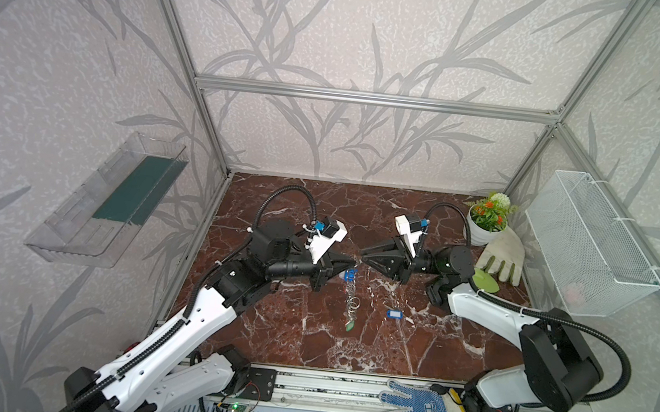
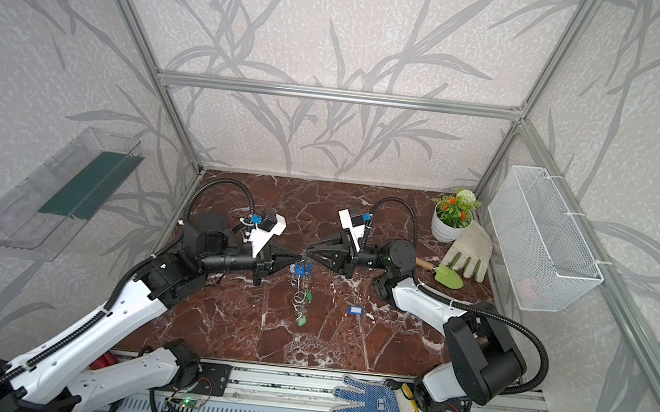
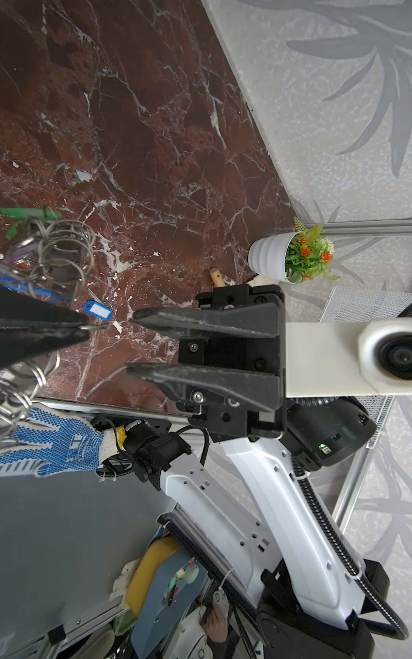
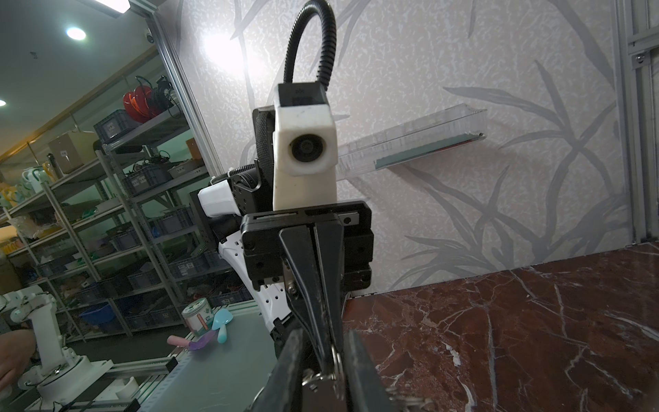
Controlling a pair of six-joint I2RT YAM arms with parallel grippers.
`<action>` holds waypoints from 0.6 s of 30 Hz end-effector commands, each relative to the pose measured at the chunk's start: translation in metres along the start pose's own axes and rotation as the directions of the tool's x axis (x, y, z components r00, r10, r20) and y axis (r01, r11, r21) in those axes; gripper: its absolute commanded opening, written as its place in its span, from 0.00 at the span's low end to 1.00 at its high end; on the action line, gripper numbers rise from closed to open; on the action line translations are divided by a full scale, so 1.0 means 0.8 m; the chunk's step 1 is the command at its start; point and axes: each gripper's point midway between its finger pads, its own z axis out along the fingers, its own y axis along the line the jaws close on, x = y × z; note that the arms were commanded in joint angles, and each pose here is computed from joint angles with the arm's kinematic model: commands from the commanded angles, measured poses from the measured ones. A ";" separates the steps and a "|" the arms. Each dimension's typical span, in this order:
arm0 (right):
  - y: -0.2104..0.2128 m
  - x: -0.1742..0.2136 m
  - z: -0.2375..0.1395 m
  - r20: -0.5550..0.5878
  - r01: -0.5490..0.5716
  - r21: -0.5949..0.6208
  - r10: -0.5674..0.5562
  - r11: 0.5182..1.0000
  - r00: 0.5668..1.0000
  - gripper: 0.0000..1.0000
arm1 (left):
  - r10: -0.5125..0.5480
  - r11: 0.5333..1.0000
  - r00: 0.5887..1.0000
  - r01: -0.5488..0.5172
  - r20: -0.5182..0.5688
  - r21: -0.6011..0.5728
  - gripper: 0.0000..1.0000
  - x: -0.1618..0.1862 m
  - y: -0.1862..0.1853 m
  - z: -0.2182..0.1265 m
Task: Put the keys on the keyring
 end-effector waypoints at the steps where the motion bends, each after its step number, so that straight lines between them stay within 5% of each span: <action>1: 0.009 -0.003 -0.001 0.005 0.038 -0.022 -0.038 0.999 0.999 0.21 | 0.088 0.995 0.994 -0.090 0.059 0.039 0.00 -0.034 -0.017 -0.009; 18: 0.007 0.005 0.001 -0.019 0.020 -0.039 -0.020 0.999 1.000 0.19 | 0.114 0.993 0.986 -0.116 0.121 0.017 0.00 -0.062 -0.017 -0.013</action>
